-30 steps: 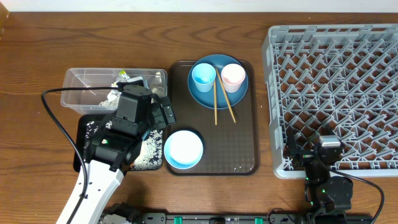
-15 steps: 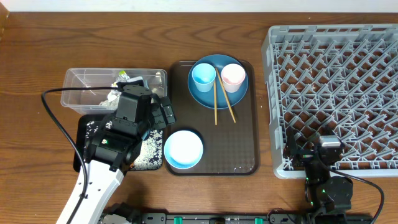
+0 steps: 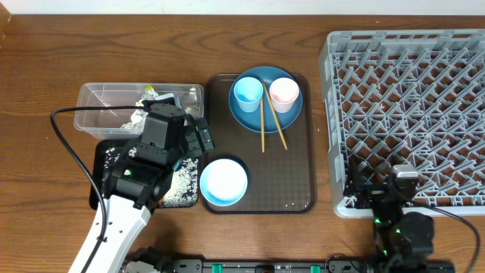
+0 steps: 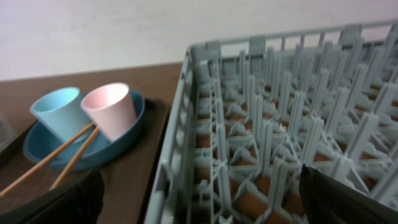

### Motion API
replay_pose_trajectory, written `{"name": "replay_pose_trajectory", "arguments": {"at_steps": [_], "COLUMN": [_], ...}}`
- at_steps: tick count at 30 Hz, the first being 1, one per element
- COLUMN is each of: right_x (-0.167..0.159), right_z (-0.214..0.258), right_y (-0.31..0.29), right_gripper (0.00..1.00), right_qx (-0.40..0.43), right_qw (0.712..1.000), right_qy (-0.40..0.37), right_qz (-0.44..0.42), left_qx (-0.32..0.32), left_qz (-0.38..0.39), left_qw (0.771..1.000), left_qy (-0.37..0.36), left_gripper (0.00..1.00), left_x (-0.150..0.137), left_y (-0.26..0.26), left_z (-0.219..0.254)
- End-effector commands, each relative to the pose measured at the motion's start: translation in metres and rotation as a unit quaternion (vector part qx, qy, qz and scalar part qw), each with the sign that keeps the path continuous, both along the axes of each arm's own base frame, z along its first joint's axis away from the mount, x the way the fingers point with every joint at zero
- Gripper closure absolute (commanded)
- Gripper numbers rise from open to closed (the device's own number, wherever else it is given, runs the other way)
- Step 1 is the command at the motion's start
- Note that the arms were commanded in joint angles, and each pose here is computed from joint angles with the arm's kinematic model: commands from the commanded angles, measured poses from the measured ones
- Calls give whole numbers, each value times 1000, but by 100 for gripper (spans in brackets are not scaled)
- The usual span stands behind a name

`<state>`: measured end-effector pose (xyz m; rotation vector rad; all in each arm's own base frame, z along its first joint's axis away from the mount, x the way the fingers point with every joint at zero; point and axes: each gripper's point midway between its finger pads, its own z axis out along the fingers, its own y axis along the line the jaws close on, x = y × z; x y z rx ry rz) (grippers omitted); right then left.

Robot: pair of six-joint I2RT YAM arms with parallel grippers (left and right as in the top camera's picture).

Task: Sort waste into correct bins and load items into the dishwasher rack
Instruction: 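Reach the right gripper to the chopsticks in the light-blue bowl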

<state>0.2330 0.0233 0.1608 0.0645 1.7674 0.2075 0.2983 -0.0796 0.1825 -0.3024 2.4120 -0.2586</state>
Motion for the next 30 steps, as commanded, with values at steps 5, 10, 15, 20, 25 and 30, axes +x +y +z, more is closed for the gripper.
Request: {"name": "replay_pose_trajectory", "arguments": {"at_steps": [5, 10, 15, 20, 25, 30], "right_x": [-34, -49, -44, -8, 13, 33], "right_z": [118, 147, 156, 169, 152, 132], "right_y": [11, 11, 12, 20, 30, 56], "right_gripper": [1, 1, 1, 1, 4, 38], "right_qx": [25, 25, 37, 47, 57, 59], "right_qw": [999, 991, 959, 940, 923, 904], "right_qy": [-7, 125, 282, 336, 379, 415], "right_qz": [37, 35, 20, 28, 43, 85], "left_qx": [7, 7, 7, 7, 7, 8], "left_qz": [0, 0, 0, 0, 0, 0], "left_qw": [1000, 1000, 1000, 1000, 1000, 1000], "left_qy": [-10, -10, -10, -10, -10, -9], "left_gripper": [2, 2, 2, 2, 2, 2], "left_x": [4, 4, 4, 4, 4, 3], "left_y": [3, 3, 3, 3, 3, 3], "left_z": [8, 8, 8, 8, 8, 8]}}
